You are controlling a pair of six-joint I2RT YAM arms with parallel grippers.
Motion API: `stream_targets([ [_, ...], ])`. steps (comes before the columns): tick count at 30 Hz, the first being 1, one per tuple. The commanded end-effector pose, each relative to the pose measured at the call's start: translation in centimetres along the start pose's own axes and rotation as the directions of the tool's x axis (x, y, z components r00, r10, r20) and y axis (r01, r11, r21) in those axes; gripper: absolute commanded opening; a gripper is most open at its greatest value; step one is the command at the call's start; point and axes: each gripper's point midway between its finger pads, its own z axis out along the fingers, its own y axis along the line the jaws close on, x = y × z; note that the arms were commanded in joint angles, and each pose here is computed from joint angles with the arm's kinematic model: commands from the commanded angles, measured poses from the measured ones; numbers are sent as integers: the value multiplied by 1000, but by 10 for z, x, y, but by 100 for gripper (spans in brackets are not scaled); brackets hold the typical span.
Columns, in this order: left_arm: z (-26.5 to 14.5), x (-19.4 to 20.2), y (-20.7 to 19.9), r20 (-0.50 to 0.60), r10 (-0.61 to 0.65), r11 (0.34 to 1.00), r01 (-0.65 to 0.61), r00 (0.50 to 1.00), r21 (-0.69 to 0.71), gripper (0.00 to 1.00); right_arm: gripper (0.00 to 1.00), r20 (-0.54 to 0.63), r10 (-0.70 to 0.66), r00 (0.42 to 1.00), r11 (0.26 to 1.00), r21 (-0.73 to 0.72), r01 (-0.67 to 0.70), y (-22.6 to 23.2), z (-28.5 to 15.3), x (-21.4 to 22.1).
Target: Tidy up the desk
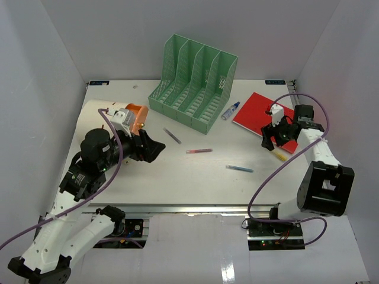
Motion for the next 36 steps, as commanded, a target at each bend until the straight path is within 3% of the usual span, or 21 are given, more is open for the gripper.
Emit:
stream_targets([
  [1,-12,-1,-23,34,-17,993,13,999,119,98,80,-225,-154,962,987,-2,158,-19,3,44],
  [9,-22,16,-15,27,-18,995,16,999,96,98,71,-351,-214,912,976,-32,217,-31,28,77],
  [17,-25,21,-13,25,-35,996,33,999,83,98,66,-347,-236,907,969,-15,247,-40,44,79],
  [20,-25,24,-12,17,-49,996,47,999,80,98,60,-337,-248,908,967,-24,255,-42,50,78],
  [27,-31,21,-16,29,-80,993,78,996,88,98,45,-327,-260,909,965,-53,257,-37,54,77],
  [33,-40,14,-27,40,-112,987,107,993,121,98,17,-333,-278,901,960,-84,265,-29,52,81],
  [36,-46,10,-31,52,-131,983,123,990,134,98,8,-313,-287,905,958,-104,268,-21,49,78],
])
